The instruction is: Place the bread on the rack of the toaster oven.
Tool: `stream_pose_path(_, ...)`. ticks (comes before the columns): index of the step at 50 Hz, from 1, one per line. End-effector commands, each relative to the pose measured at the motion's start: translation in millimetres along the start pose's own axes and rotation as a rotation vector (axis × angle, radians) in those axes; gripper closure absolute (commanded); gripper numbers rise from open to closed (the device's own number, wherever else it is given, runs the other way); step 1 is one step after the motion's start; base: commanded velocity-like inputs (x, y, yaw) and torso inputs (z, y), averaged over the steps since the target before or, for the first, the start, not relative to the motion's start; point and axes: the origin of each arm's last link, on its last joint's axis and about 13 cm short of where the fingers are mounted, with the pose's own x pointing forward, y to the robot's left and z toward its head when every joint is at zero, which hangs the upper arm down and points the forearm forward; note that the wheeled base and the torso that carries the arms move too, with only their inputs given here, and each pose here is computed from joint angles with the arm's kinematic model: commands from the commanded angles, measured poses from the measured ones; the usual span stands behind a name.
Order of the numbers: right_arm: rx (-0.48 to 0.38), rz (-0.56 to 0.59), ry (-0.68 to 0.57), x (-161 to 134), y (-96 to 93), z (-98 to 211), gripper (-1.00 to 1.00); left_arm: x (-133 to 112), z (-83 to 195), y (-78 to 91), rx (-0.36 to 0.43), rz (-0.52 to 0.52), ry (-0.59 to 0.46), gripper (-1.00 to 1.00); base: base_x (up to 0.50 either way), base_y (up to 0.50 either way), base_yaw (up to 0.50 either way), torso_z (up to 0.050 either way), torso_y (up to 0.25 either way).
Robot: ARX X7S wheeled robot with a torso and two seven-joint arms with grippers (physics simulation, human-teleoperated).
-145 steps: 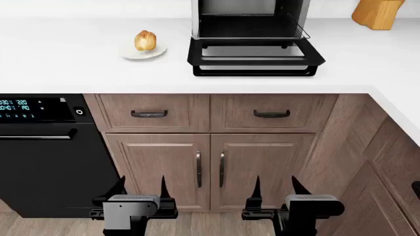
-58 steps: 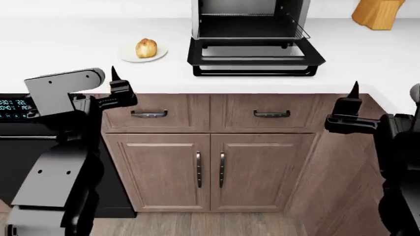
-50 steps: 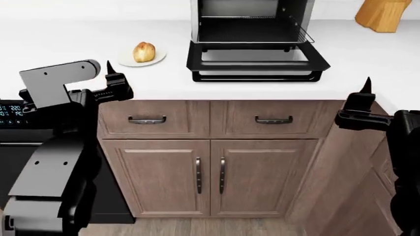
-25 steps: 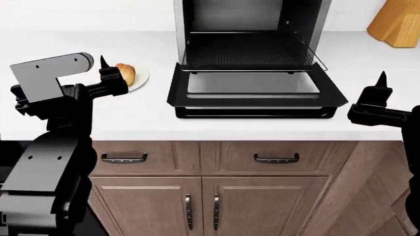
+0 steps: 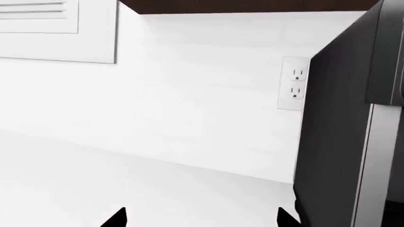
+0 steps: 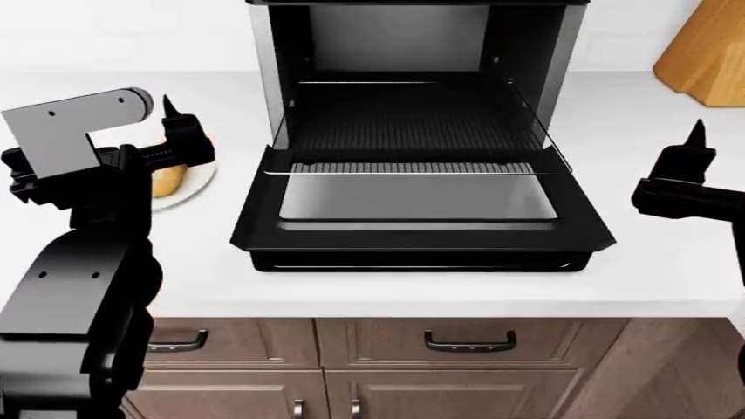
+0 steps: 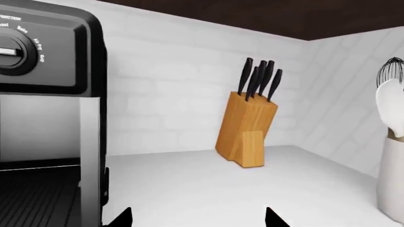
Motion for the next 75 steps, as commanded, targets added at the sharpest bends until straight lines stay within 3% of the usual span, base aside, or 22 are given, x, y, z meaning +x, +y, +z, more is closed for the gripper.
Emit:
stream_pose_path(1, -0.013, -0.009, 0.001, -0.3, -1.4, 2.0, -1.0, 2.7, 0.4, 3.0, 0.014, 0.021, -0.001, -1.0, 0.0, 0.0, 0.0, 0.0, 0.0)
stream_pose_path(6, -0.011, -0.007, 0.003, -0.3, -1.5, 2.5, -1.0, 4.8, 2.4, 3.5, 0.028, 0.027, 0.001, -1.0, 0.0, 0.0, 0.0, 0.0, 0.0)
stream_pose_path(9, -0.01, -0.006, 0.005, -0.7, -1.7, 2.5, -1.0, 9.2, 6.4, 2.3, 0.094, 0.018, 0.042, -1.0, 0.0, 0.0, 0.0, 0.0, 0.0)
stream_pose_path(13, -0.009, -0.005, 0.008, -1.0, -1.8, 1.5, -1.0, 20.8, 17.7, 5.0, 0.092, 0.043, 0.124, -1.0, 0.0, 0.0, 0.0, 0.0, 0.0)
stream_pose_path(17, -0.008, -0.004, 0.008, -1.4, -2.2, 1.8, -1.0, 36.5, 31.3, 6.9, 0.143, 0.044, 0.174, -1.0, 0.0, 0.0, 0.0, 0.0, 0.0)
stream_pose_path(27, -0.005, -0.005, 0.01, -2.0, -3.1, 1.2, -1.0, 69.7, 34.9, 9.0, 0.188, 0.056, 0.313, -1.0, 0.0, 0.0, 0.0, 0.0, 0.0)
stream_pose_path(38, -0.003, 0.0, 0.013, -1.9, -2.1, -0.8, -1.0, 81.7, 34.9, 8.6, 0.188, -0.025, 0.513, -1.0, 0.0, 0.0, 0.0, 0.0, 0.0)
stream_pose_path(48, -0.007, 0.007, 0.014, 0.8, -0.4, 0.8, -1.0, 93.7, 34.1, 11.1, 0.198, -0.032, 0.614, -1.0, 0.0, 0.0, 0.0, 0.0, 0.0)
stream_pose_path(75, -0.005, -0.006, 0.016, -3.7, -4.4, -0.9, -1.0, 109.1, 17.6, 13.8, 0.208, -0.013, 0.702, -1.0, 0.0, 0.0, 0.0, 0.0, 0.0)
